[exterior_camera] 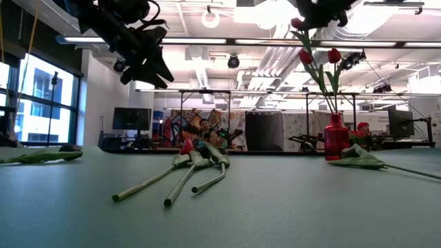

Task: Sort flowers into vase by color
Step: Put the red tulip into the red vase

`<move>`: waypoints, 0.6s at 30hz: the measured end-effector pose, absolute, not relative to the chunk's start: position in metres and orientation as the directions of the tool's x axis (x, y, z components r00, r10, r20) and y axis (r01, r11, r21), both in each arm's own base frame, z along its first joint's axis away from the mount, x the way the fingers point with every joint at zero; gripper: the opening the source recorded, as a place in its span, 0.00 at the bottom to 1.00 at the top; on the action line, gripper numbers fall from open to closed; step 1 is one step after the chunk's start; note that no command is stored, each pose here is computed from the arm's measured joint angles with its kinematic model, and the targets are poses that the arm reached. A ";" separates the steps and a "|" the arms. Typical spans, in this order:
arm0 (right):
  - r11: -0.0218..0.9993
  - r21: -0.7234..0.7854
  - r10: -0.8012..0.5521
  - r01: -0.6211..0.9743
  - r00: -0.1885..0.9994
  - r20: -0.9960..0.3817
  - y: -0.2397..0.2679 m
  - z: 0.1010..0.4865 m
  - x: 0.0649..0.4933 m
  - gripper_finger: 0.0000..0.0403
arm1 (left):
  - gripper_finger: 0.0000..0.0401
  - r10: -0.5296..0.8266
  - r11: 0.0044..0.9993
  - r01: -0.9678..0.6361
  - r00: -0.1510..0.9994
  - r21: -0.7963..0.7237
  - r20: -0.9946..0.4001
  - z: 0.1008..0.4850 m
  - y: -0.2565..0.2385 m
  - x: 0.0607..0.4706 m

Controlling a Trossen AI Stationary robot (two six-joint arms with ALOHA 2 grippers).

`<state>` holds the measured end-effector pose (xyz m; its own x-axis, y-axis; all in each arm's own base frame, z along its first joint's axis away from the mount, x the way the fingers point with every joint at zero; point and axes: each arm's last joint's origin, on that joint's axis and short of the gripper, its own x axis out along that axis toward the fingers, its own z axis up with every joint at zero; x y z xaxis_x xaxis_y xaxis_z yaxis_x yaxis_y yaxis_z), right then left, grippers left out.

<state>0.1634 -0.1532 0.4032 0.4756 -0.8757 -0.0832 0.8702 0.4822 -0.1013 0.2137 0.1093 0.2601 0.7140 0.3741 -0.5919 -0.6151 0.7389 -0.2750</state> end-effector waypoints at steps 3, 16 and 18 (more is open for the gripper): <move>0.479 -0.109 -0.878 0.871 0.473 -0.080 -0.153 0.404 0.163 0.00 | 0.36 0.374 0.739 -0.615 0.714 -0.275 -0.592 0.260 0.109 0.214; 0.458 -0.044 -0.889 0.888 0.456 -0.046 -0.139 0.370 0.159 0.00 | 0.36 0.380 0.735 -0.621 0.709 -0.271 -0.594 0.260 0.109 0.214; 0.468 -0.036 -0.884 0.883 0.467 -0.028 -0.133 0.367 0.157 0.00 | 0.36 0.379 0.735 -0.622 0.707 -0.271 -0.597 0.260 0.109 0.213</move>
<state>0.1575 -0.1333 0.3666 0.4670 -0.8838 -0.0283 0.8831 0.4678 -0.0356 0.2133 0.1093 0.2596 0.7071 0.3789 -0.5971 -0.6221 0.7347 -0.2706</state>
